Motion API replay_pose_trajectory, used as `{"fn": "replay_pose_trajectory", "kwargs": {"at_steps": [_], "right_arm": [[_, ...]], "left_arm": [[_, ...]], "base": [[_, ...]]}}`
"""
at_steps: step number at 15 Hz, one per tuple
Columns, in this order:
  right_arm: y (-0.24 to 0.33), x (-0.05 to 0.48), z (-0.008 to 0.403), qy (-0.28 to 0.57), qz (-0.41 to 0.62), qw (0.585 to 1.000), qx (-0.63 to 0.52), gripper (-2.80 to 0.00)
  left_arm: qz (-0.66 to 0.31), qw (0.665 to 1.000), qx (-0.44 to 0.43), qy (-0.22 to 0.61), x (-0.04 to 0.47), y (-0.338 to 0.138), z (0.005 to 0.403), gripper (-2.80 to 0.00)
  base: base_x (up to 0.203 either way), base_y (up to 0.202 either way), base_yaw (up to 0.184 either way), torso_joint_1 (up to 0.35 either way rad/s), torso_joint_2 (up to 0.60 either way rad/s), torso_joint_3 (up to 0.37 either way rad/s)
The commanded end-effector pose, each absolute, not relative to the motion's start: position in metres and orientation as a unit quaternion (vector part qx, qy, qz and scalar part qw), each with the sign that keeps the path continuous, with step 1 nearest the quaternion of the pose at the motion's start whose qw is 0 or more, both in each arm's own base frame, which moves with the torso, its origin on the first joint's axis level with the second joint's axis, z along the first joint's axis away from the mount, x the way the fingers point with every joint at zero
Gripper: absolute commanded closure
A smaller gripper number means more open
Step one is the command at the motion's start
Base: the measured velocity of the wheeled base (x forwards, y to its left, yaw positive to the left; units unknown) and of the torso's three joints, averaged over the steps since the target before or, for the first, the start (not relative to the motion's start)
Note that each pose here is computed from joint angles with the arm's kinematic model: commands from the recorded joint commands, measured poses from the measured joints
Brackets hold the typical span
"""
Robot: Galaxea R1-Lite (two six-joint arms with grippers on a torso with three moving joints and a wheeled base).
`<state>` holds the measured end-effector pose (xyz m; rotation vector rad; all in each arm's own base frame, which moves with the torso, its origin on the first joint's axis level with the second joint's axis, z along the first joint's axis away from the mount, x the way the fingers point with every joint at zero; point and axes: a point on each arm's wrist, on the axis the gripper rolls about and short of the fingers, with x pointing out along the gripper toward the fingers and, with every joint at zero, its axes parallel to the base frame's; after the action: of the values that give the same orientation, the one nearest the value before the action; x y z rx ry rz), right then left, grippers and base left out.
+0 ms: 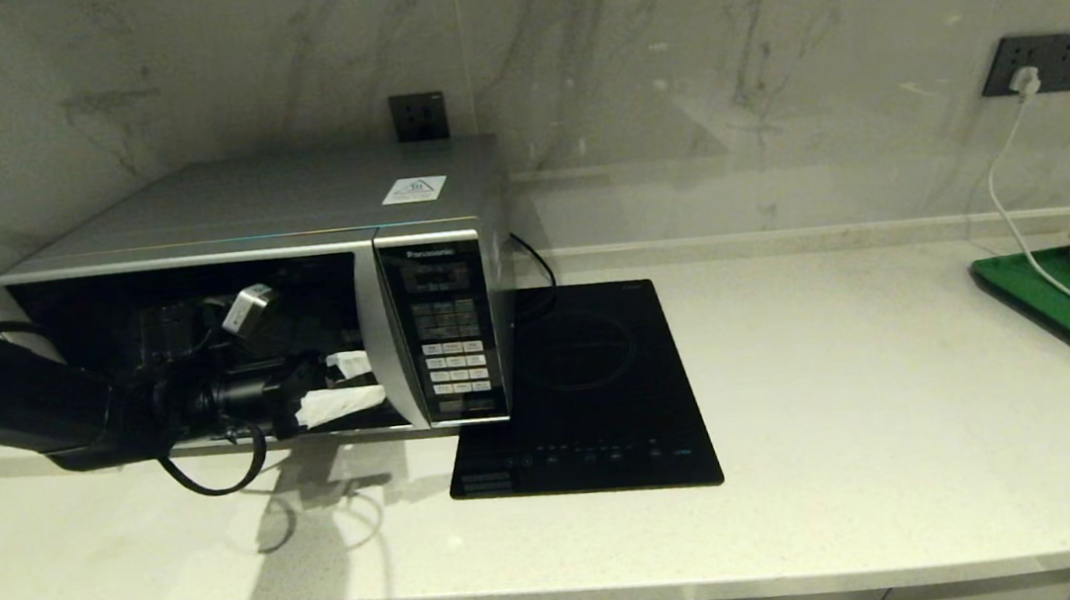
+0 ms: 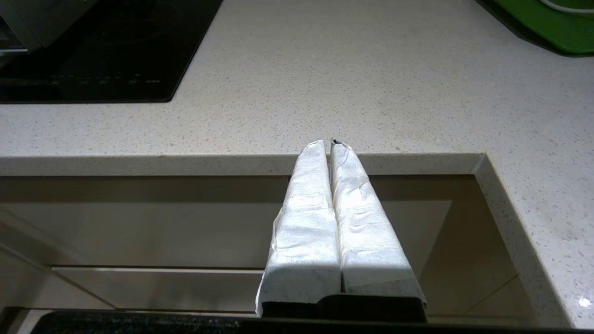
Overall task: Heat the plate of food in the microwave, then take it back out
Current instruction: Open the microwave oven
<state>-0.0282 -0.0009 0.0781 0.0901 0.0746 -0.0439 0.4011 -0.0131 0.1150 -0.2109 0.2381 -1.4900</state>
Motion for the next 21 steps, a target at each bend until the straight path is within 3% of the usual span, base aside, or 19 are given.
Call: {"fn": "replay_pose_trajectory", "kwargs": {"at_steps": [1,13,21], "right_arm": [[-0.001,-0.028,0.078,0.038,-0.022,0.998,0.045,0.0],[-0.001,-0.028,0.078,0.037,-0.022,0.998,0.045,0.0],[-0.001,-0.028,0.078,0.038,-0.022,0.998,0.045,0.0]], "left_arm": [[-0.679,0.719,-0.099,0.109,0.4,-0.015,0.113,-2.8],[-0.666,0.728,-0.114,0.12,0.354,-0.004,0.126,-2.8],[-0.664,0.727,-0.122,0.128,0.35,-0.004,0.12,-2.8]], "base": [[0.0,0.0,0.0,0.0,0.0,0.0],[0.0,0.0,0.0,0.0,0.0,0.0],[0.0,0.0,0.0,0.0,0.0,0.0]]}}
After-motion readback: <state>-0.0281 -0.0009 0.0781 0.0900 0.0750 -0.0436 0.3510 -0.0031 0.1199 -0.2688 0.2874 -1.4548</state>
